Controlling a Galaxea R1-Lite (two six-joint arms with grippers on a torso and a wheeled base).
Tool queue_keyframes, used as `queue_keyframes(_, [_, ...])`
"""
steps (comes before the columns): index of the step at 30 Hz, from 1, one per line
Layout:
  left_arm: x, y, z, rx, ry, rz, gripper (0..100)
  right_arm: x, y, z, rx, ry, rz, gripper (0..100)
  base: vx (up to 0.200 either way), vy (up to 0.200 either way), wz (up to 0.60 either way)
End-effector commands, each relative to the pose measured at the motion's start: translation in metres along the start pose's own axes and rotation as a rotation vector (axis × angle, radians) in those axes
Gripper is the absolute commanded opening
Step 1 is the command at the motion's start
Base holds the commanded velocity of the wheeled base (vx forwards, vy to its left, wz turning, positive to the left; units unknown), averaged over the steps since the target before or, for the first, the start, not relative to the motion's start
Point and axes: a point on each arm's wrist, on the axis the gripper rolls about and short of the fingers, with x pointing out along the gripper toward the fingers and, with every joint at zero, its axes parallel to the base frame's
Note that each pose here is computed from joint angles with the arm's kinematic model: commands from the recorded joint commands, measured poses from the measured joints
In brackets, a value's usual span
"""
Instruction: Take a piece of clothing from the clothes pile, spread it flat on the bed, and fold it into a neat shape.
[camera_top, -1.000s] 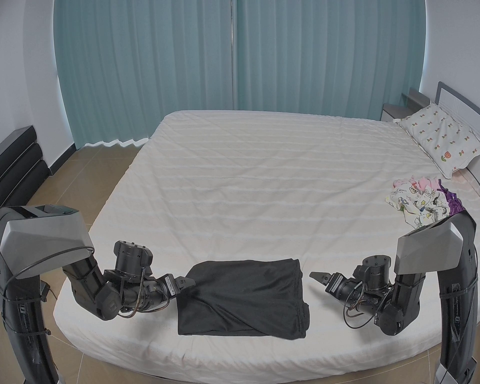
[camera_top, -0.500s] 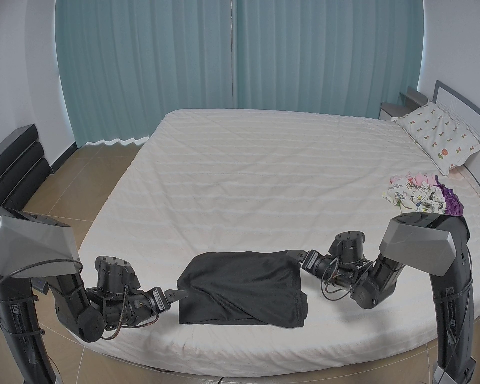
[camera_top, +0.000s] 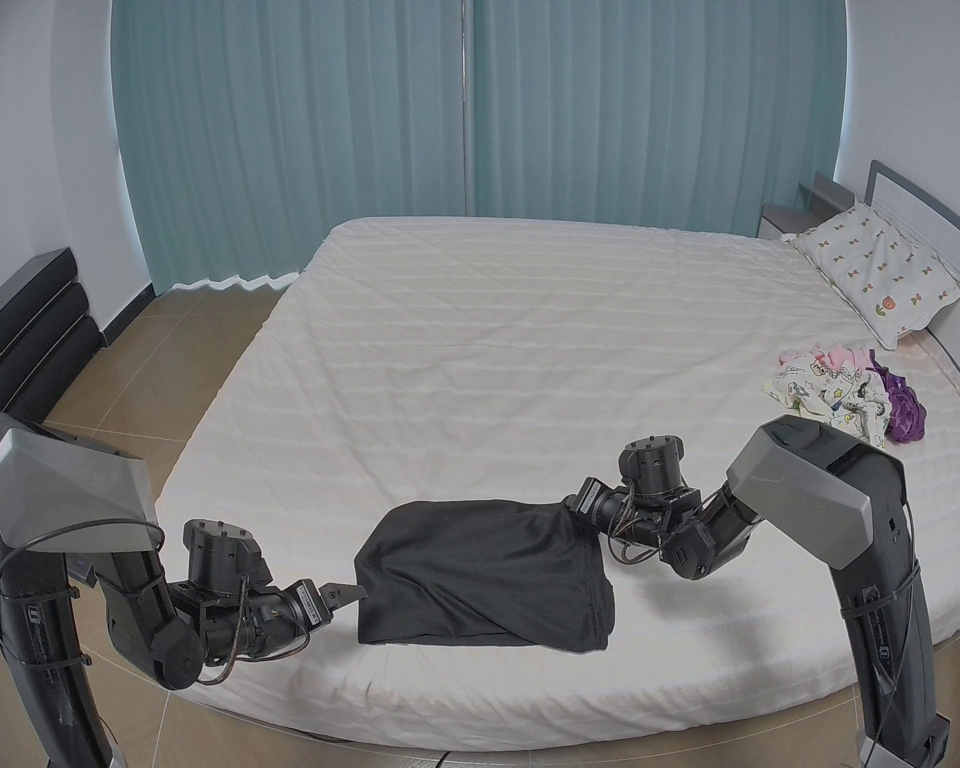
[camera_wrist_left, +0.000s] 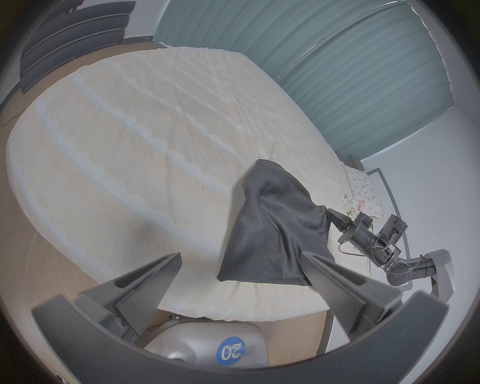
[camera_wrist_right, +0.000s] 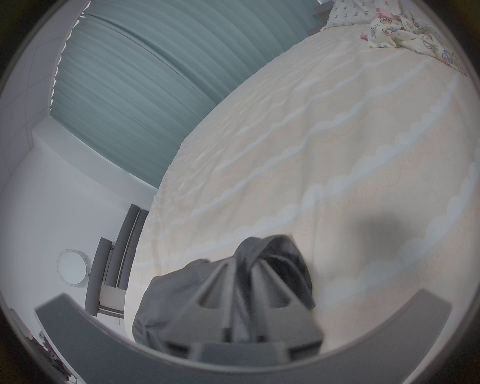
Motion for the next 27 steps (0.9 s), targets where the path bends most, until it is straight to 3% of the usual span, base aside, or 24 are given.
queue_keyframes(1, [0.0, 0.002, 0.0, -0.006, -0.001, 0.005, 100, 0.008, -0.002, -0.005, -0.004, -0.006, -0.008, 0, 0.0, 0.0, 0.0])
queue_keyframes(11, [0.001, 0.003, -0.001, -0.008, 0.005, 0.01, 100, 0.007, -0.007, 0.01, 0.01, -0.076, -0.034, 0, 0.0, 0.0, 0.0])
queue_keyframes(16, [0.001, 0.003, -0.001, -0.009, 0.007, 0.012, 100, 0.011, -0.023, 0.019, 0.025, -0.112, -0.069, 0, 0.0, 0.0, 0.0])
queue_keyframes(27, [0.002, 0.004, -0.002, -0.008, 0.01, 0.013, 100, 0.018, -0.025, 0.024, 0.02, -0.162, -0.033, 0, 0.0, 0.0, 0.0])
